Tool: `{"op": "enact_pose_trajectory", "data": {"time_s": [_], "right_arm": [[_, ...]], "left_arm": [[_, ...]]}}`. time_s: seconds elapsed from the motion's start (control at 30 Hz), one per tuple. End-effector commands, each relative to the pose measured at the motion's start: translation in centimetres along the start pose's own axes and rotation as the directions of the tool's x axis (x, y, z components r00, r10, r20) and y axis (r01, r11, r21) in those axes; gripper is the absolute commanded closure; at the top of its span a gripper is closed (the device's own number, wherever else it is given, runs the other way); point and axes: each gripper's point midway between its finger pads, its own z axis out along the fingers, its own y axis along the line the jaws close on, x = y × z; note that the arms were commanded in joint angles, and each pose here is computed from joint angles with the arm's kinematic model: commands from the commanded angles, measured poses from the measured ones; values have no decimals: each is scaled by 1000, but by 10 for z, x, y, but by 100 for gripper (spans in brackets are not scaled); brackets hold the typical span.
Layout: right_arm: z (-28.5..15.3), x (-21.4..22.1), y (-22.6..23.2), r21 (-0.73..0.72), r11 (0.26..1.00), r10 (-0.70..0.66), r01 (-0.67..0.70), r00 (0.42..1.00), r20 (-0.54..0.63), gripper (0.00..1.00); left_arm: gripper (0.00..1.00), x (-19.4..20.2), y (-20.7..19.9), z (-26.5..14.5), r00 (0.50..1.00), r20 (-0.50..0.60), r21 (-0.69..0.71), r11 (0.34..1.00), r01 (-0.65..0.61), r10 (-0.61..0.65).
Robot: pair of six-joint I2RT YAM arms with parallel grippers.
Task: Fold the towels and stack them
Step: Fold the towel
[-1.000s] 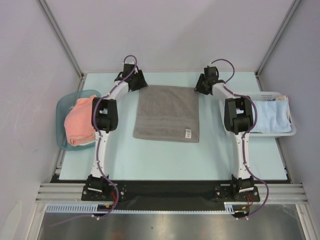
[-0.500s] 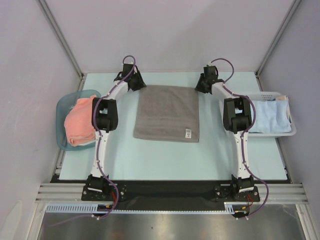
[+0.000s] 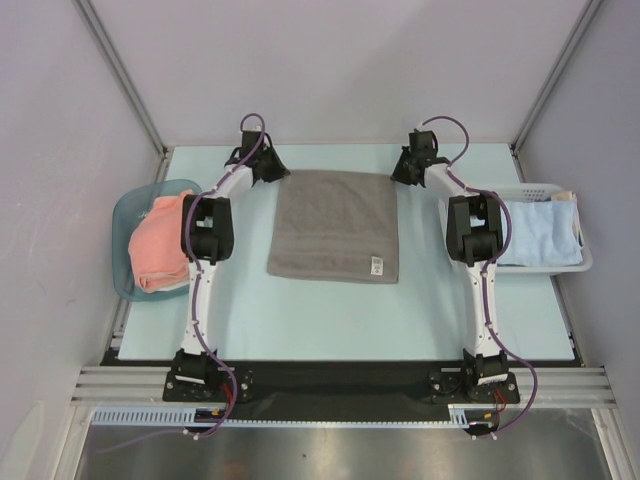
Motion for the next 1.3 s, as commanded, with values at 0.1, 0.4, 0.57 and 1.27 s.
{"op": "enact_pose_trajectory", "data": {"time_s": [0.1,0.4,0.57,1.27], "right_arm": [[-4,-34,13,-70,997,-23,29,996,90,100],[-28,-73,31,-143,987,-46,76,978,202,100],[-42,-82,39,-170,981,-47,88,972,231,100],[-107,-72,50,-257,962,-21,94,962,273,100]], "left_arm": [[92,-23,-11,-6,997,77,66,998,17,-22],[100,-79,-44,-46,953,304,166,984,-58,5],[100,-93,-63,-64,925,379,231,965,-127,31],[100,-54,-72,-112,924,376,356,911,-210,67]]}}
